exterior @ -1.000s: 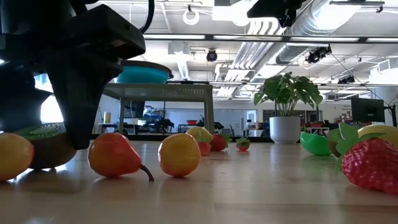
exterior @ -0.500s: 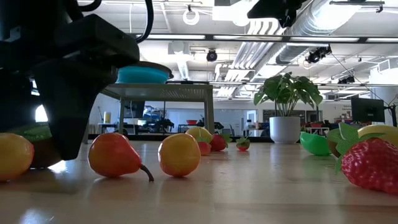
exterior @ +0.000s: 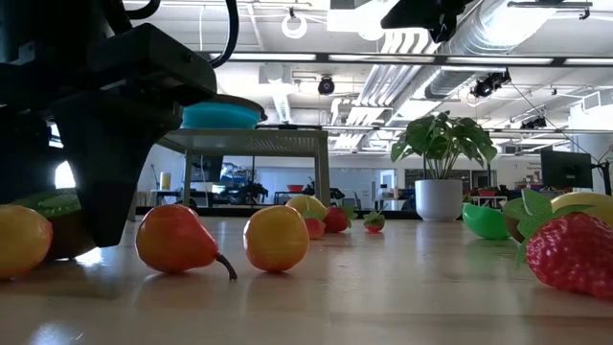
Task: Pick & Place Fruit
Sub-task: Put the half kiwi into the strainer bowl on the shelf
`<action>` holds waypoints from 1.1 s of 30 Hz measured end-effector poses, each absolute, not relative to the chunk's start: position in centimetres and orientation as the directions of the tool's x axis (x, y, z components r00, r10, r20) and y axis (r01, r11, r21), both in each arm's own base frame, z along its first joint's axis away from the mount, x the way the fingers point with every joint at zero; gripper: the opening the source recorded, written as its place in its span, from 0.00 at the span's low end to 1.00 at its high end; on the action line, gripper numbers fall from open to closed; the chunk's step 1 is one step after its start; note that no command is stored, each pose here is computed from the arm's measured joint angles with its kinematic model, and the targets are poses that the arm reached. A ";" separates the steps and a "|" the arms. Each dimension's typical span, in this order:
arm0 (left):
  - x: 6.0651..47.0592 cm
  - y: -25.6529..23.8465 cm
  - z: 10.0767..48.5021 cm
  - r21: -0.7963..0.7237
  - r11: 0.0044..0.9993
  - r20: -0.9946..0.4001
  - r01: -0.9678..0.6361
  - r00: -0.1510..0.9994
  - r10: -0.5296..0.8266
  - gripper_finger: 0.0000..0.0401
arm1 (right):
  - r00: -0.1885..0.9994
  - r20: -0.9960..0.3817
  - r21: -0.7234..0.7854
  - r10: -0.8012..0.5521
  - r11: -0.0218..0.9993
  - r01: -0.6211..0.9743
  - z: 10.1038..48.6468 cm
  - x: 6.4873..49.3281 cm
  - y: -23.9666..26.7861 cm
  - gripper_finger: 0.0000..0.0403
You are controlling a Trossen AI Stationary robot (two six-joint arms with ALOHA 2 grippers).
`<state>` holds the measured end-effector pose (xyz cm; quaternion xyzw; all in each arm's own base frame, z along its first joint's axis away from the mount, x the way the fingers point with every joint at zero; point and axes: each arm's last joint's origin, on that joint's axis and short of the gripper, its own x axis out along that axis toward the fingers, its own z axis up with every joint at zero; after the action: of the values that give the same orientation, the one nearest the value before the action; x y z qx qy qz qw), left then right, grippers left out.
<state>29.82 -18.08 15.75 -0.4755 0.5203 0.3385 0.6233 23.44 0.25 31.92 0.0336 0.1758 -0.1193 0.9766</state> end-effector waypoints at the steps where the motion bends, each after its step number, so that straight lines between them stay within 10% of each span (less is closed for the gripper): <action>1: 29.8 -18.1 15.8 -0.241 0.318 -0.971 -0.917 0.229 -0.073 0.72 | 0.910 -0.351 0.024 -0.221 0.969 0.245 31.9 23.4 0.2 0.01; 33: 29.7 -18.0 15.6 -0.220 0.290 -0.976 -0.931 0.206 -0.078 0.56 | 0.909 -0.352 0.023 -0.222 0.969 0.245 31.9 23.4 0.2 0.01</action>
<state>29.67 -18.04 15.63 -0.4817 0.5237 0.3505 0.6090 23.44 0.24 31.91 0.0335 0.1764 -0.1195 0.9765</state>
